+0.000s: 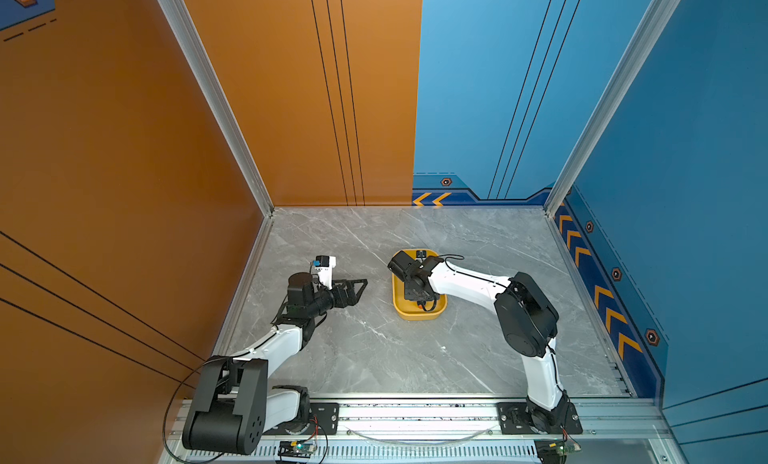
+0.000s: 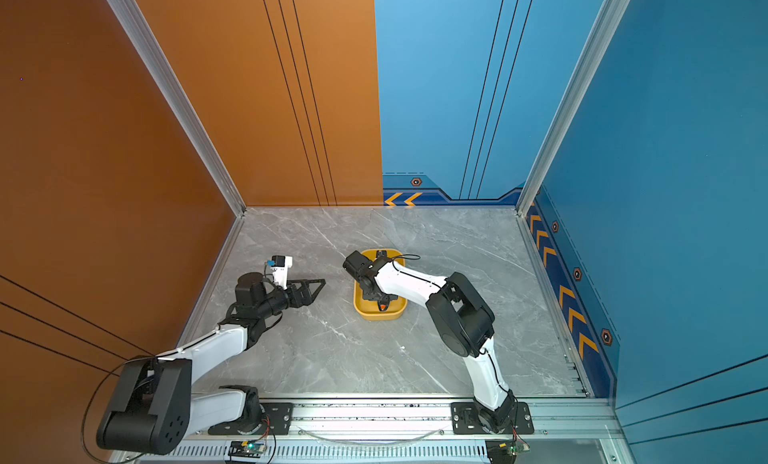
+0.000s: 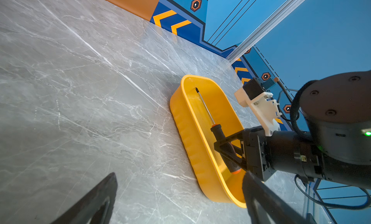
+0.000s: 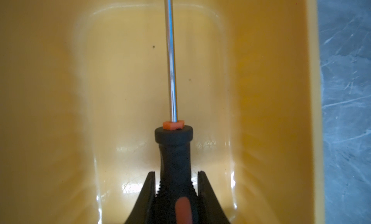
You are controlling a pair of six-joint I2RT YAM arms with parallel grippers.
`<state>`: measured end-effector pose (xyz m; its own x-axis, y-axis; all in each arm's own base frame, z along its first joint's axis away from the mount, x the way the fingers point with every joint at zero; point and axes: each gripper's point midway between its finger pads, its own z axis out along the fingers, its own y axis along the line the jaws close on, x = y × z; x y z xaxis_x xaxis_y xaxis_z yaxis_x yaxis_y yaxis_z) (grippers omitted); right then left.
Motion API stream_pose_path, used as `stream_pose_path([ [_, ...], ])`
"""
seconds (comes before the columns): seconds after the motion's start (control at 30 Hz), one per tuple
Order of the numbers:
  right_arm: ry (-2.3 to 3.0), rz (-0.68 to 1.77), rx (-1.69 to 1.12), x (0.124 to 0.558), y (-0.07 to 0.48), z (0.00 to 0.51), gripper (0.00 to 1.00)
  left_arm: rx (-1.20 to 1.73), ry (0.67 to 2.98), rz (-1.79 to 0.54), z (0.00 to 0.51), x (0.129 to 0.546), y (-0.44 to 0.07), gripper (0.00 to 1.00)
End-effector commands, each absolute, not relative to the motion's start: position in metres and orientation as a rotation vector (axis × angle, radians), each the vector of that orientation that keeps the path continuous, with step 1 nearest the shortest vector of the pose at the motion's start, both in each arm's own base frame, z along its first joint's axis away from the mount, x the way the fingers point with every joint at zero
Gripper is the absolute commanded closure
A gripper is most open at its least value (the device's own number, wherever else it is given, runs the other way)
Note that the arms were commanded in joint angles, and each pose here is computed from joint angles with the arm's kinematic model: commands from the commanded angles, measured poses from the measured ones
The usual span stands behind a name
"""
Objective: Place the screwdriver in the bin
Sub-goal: 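Lower the held screwdriver into the yellow bin with the right gripper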
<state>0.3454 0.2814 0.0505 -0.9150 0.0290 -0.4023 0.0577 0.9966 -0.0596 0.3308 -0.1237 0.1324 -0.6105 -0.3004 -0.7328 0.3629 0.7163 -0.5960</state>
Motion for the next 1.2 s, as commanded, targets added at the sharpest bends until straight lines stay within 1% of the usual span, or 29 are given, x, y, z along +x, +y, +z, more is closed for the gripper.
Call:
stream_pose_path([
  [0.0,2.752,-0.137,0.084,0.346,0.278,0.039,1.00,0.083,2.008,-0.930,0.140,0.335,-0.127,0.02],
  [0.27,2.765,-0.142,0.085,0.347,0.277,0.034,1.00,0.084,2.012,-0.929,0.138,0.335,-0.128,0.02],
  [0.3,2.766,-0.142,0.086,0.346,0.277,0.034,0.98,0.084,2.011,-0.928,0.138,0.335,-0.128,0.02],
  [0.43,2.767,-0.136,0.085,0.346,0.277,0.035,0.83,0.085,2.012,-0.929,0.138,0.335,-0.128,0.02],
  [0.5,2.767,-0.135,0.079,0.346,0.278,0.035,0.80,0.084,2.013,-0.929,0.138,0.335,-0.128,0.02],
  [0.7,2.766,-0.111,0.086,0.349,0.278,0.041,0.76,0.085,2.013,-0.929,0.138,0.335,-0.128,0.02],
  [0.8,2.762,-0.093,0.078,0.349,0.279,0.046,0.72,0.086,2.014,-0.930,0.138,0.335,-0.128,0.02],
  [0.9,2.769,-0.099,0.058,0.348,0.278,0.046,0.63,0.085,2.016,-0.930,0.137,0.335,-0.128,0.02],
  [0.93,2.749,-0.069,0.060,0.349,0.278,0.061,0.60,0.084,2.018,-0.930,0.136,0.335,-0.128,0.02],
  [0.97,2.749,-0.066,0.051,0.349,0.278,0.064,0.56,0.085,2.017,-0.930,0.136,0.335,-0.128,0.02],
  [1.1,2.747,-0.084,0.022,0.347,0.273,0.076,0.50,0.082,2.019,-0.928,0.135,0.335,-0.128,0.02],
  [1.17,2.741,-0.089,0.001,0.346,0.270,0.085,0.48,0.082,2.021,-0.928,0.135,0.335,-0.128,0.02],
])
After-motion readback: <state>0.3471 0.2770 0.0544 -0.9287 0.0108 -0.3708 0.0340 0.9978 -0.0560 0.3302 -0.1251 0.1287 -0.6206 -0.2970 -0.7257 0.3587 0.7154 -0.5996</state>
